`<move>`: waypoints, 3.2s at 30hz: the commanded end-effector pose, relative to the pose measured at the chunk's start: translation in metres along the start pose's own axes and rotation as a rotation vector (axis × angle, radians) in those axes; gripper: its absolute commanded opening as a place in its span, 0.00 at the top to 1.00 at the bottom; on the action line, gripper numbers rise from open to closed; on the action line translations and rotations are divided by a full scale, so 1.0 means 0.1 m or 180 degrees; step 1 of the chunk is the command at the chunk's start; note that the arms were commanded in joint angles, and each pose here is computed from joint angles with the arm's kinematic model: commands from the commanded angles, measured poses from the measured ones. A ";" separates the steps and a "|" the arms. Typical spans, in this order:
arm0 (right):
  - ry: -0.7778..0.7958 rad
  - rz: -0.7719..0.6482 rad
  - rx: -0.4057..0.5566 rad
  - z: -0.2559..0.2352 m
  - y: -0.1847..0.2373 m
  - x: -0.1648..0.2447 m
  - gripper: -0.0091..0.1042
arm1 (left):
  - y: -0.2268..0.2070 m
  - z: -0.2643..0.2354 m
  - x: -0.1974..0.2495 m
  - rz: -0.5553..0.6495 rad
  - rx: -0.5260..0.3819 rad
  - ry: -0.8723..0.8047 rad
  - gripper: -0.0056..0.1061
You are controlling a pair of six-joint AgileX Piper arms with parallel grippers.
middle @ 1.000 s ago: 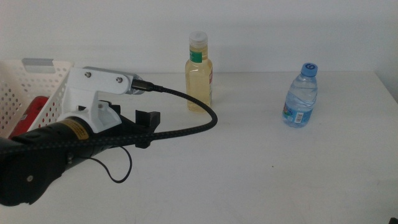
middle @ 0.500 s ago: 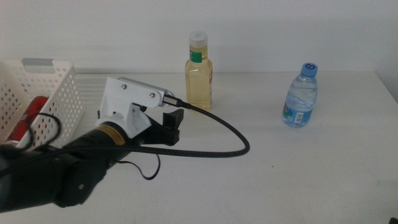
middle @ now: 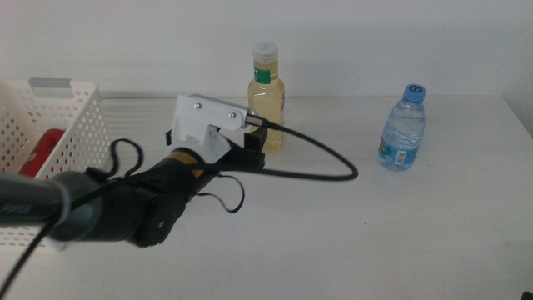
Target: Use arms to grab the bottles and put them into the dustbin to the left of the table.
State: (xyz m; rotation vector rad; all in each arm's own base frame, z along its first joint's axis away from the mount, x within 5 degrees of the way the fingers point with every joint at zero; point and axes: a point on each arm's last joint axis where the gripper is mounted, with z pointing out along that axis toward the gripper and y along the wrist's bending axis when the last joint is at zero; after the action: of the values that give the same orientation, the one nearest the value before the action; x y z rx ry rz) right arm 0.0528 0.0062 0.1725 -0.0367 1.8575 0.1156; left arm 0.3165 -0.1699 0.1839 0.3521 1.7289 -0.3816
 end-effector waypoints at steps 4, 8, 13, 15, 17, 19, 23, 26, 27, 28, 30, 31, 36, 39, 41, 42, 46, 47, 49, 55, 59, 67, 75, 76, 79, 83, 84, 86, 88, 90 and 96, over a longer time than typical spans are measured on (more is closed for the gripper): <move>-0.0327 -0.0038 0.0013 -0.03 0.00 -0.09 0.33 | -0.03 0.24 -0.32 -0.0105 0.0029 -0.0570 0.14; -0.0327 -0.0038 0.0013 -0.03 0.00 -0.09 0.33 | -0.03 0.44 -0.31 -0.0109 0.0026 -0.0581 0.14; -0.0327 -0.0038 0.0013 -0.03 0.00 -0.09 0.33 | 0.01 0.65 -0.31 -0.0134 -0.0021 -0.0570 0.14; -0.0327 -0.0038 0.0013 -0.03 0.00 -0.09 0.33 | 0.04 0.71 -0.30 -0.0158 -0.0057 -0.0525 0.14; -0.0327 -0.0038 0.0013 -0.03 0.00 -0.09 0.33 | 0.05 0.76 -0.32 -0.0157 -0.0067 -0.0507 0.14; -0.0325 -0.0038 0.0013 -0.03 0.00 -0.09 0.33 | 0.08 0.81 -0.33 -0.0156 -0.0082 -0.0521 0.14; -0.0325 -0.0038 0.0013 -0.03 0.00 -0.09 0.33 | 0.09 0.90 -0.34 -0.0184 -0.0092 -0.0562 0.14; -0.0325 -0.0038 0.0013 -0.03 0.00 -0.09 0.33 | 0.09 0.98 -0.32 -0.0175 -0.0091 -0.0579 0.14; -0.0325 -0.0038 0.0013 -0.03 0.00 -0.09 0.33 | 0.09 1.01 -0.32 -0.0176 -0.0090 -0.0588 0.14; -0.0325 -0.0038 0.0013 -0.03 0.00 -0.09 0.33 | 0.09 1.03 -0.31 -0.0176 -0.0090 -0.0589 0.14; -0.0325 -0.0038 0.0013 -0.03 0.00 -0.09 0.33 | 0.09 1.08 -0.30 -0.0176 -0.0089 -0.0602 0.14; -0.0325 -0.0038 0.0013 -0.03 0.00 -0.09 0.33 | 0.09 1.10 -0.29 -0.0176 -0.0089 -0.0604 0.14; -0.0325 -0.0038 0.0013 -0.03 0.00 -0.09 0.33 | 0.09 1.20 -0.26 -0.0177 -0.0086 -0.0633 0.14; -0.0325 -0.0038 0.0013 -0.03 0.00 -0.09 0.33 | 0.09 1.27 -0.24 -0.0176 -0.0087 -0.0651 0.14; -0.0325 -0.0038 0.0013 -0.03 0.00 -0.09 0.33 | 0.10 1.30 -0.23 -0.0186 -0.0097 -0.0668 0.14; -0.0325 -0.0038 0.0013 -0.03 0.00 -0.09 0.33 | 0.10 1.32 -0.23 -0.0189 -0.0100 -0.0676 0.14; -0.0325 -0.0038 0.0013 -0.03 0.00 -0.09 0.33 | 0.11 1.39 -0.20 -0.0188 -0.0114 -0.0752 0.14; -0.0325 -0.0038 0.0013 -0.03 0.00 -0.09 0.33 | 0.11 1.40 -0.20 -0.0186 -0.0113 -0.0797 0.14; -0.0323 -0.0038 0.0013 -0.03 0.00 -0.09 0.33 | 0.10 1.41 -0.19 -0.0181 -0.0107 -0.0880 0.14; -0.0323 -0.0038 0.0013 -0.03 0.00 -0.09 0.33 | 0.11 1.41 -0.18 -0.0164 -0.0107 -0.1063 0.29; -0.0323 -0.0038 0.0013 -0.03 0.00 -0.09 0.33 | 0.11 1.41 -0.18 -0.0224 -0.0123 -0.1088 0.58; -0.0323 -0.0038 0.0013 -0.03 0.00 -0.09 0.33 | 0.10 1.32 -0.29 -0.0226 -0.0120 -0.0667 1.00; -0.0323 -0.0038 0.0013 -0.03 0.00 -0.09 0.33 | 0.07 0.86 -0.67 0.0081 -0.0133 -0.0512 1.00; -0.0323 -0.0038 0.0013 -0.03 0.00 -0.09 0.33 | 0.07 0.79 -0.73 0.0083 -0.0130 -0.0486 1.00; -0.0323 -0.0038 0.0013 -0.03 0.00 -0.09 0.33 | 0.09 0.58 -0.83 0.0084 -0.0139 -0.0328 1.00; -0.0323 -0.0038 0.0013 -0.03 0.00 -0.09 0.33 | 0.16 0.29 -1.01 0.0080 -0.0173 -0.0040 1.00; -0.0323 -0.0038 0.0013 -0.03 0.00 -0.09 0.33 | 0.17 0.23 -1.06 0.0085 -0.0175 0.0067 1.00; -0.0323 -0.0038 0.0013 -0.03 0.00 -0.09 0.33 | 0.22 0.10 -1.15 0.0083 -0.0199 0.0218 1.00; -0.0323 -0.0038 0.0013 -0.03 0.00 -0.09 0.33 | 0.30 -0.11 -1.30 0.0064 -0.0250 0.0410 1.00; -0.0323 -0.0038 0.0013 -0.03 0.00 -0.09 0.33 | 0.36 -0.24 -1.38 0.0037 -0.0301 0.0541 1.00; -0.0323 -0.0038 0.0013 -0.03 0.00 -0.09 0.33 | 0.69 -0.55 -1.57 -0.0090 -0.0562 0.0993 1.00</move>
State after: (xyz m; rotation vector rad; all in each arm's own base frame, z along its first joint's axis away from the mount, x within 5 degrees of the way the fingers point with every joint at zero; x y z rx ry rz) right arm 0.0528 0.0062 0.1725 -0.0367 1.8575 0.1156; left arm 0.3311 -0.0988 0.2965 0.3161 2.2213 -0.2004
